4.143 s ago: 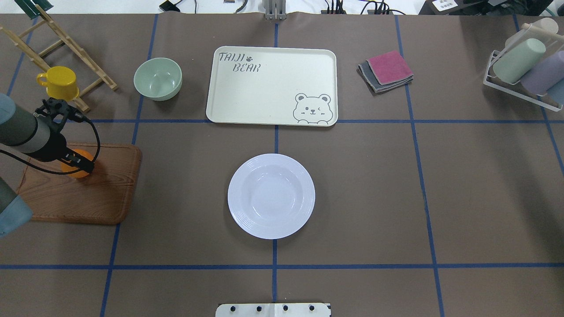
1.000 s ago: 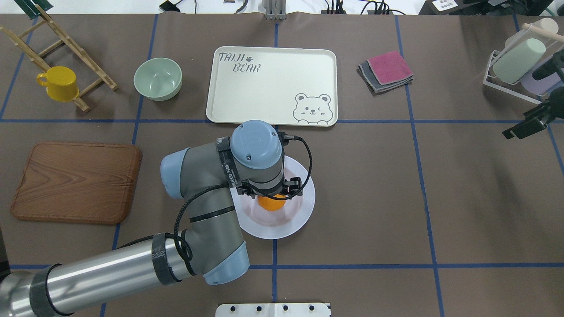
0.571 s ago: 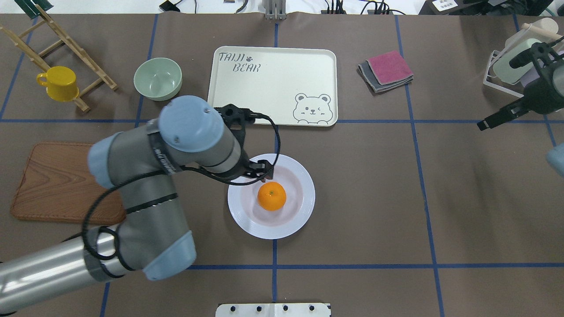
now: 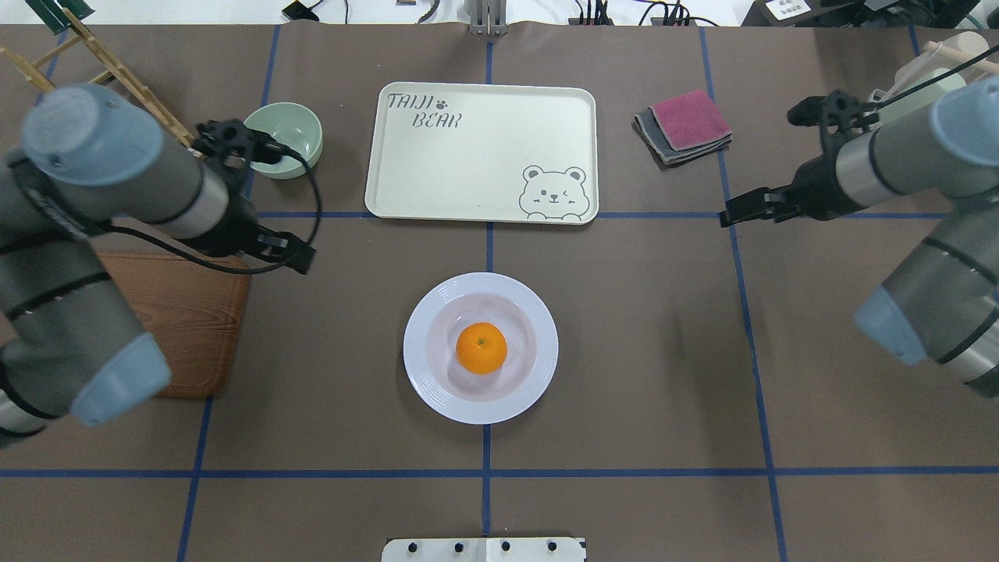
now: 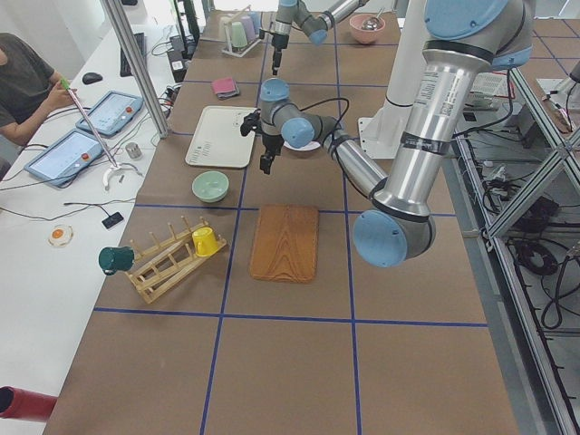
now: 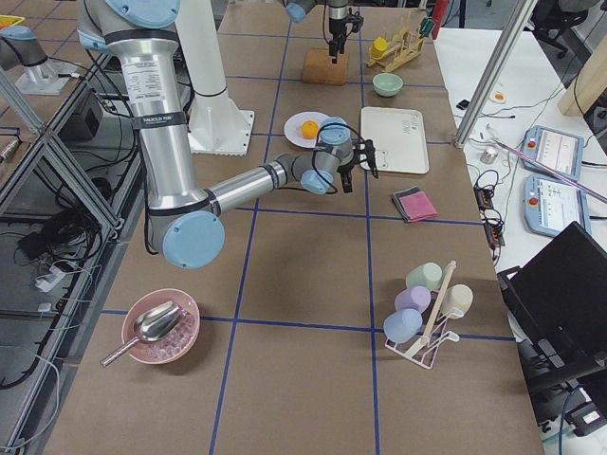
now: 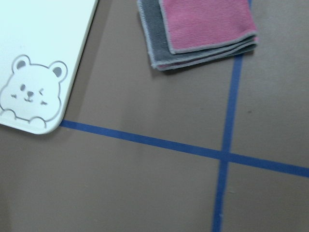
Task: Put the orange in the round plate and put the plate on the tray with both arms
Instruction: 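Open the left gripper and withdraw it while the right arm reaches toward the plate, then position the right gripper against the plate rim nearest the robot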
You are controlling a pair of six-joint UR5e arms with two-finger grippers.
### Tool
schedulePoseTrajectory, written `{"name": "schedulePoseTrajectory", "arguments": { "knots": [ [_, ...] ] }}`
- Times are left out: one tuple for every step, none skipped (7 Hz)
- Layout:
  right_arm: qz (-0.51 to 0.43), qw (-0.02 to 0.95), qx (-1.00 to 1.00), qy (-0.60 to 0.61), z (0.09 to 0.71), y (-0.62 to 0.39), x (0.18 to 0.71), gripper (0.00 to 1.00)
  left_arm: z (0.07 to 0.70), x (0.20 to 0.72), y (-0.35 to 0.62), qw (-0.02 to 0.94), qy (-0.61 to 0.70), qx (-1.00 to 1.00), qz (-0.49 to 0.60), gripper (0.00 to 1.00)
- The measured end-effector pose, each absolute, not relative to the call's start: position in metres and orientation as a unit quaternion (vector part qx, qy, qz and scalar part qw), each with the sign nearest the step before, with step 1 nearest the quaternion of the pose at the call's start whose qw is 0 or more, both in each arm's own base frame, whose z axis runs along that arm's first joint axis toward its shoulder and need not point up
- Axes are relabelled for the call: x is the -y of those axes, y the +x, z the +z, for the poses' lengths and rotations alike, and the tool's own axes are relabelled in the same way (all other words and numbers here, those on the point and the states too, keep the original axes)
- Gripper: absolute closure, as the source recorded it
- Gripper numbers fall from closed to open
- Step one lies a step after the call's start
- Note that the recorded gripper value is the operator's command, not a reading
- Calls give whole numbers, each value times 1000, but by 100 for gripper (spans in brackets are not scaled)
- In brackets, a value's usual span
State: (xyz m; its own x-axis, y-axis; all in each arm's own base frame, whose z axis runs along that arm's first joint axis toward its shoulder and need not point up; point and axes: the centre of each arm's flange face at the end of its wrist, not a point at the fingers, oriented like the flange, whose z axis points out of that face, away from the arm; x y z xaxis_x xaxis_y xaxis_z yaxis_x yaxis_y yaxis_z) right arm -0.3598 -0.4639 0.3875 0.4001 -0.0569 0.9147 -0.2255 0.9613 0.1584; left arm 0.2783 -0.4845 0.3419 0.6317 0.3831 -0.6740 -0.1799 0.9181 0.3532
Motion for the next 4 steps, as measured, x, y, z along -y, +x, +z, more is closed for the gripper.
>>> {"name": "schedulePoseTrajectory", "arguments": {
  "knots": [
    [103, 796, 583, 123, 362, -401, 433, 1, 370, 501, 229, 893, 139, -388, 180, 1],
    [145, 770, 610, 116, 340, -440, 393, 1, 394, 517, 191, 892, 145, -380, 194, 1],
    [181, 743, 634, 112, 322, -474, 350, 2, 415, 532, 162, 893, 149, -373, 204, 1],
    [211, 712, 662, 101, 308, -494, 318, 2, 429, 541, 143, 893, 152, -367, 211, 1]
  ]
}}
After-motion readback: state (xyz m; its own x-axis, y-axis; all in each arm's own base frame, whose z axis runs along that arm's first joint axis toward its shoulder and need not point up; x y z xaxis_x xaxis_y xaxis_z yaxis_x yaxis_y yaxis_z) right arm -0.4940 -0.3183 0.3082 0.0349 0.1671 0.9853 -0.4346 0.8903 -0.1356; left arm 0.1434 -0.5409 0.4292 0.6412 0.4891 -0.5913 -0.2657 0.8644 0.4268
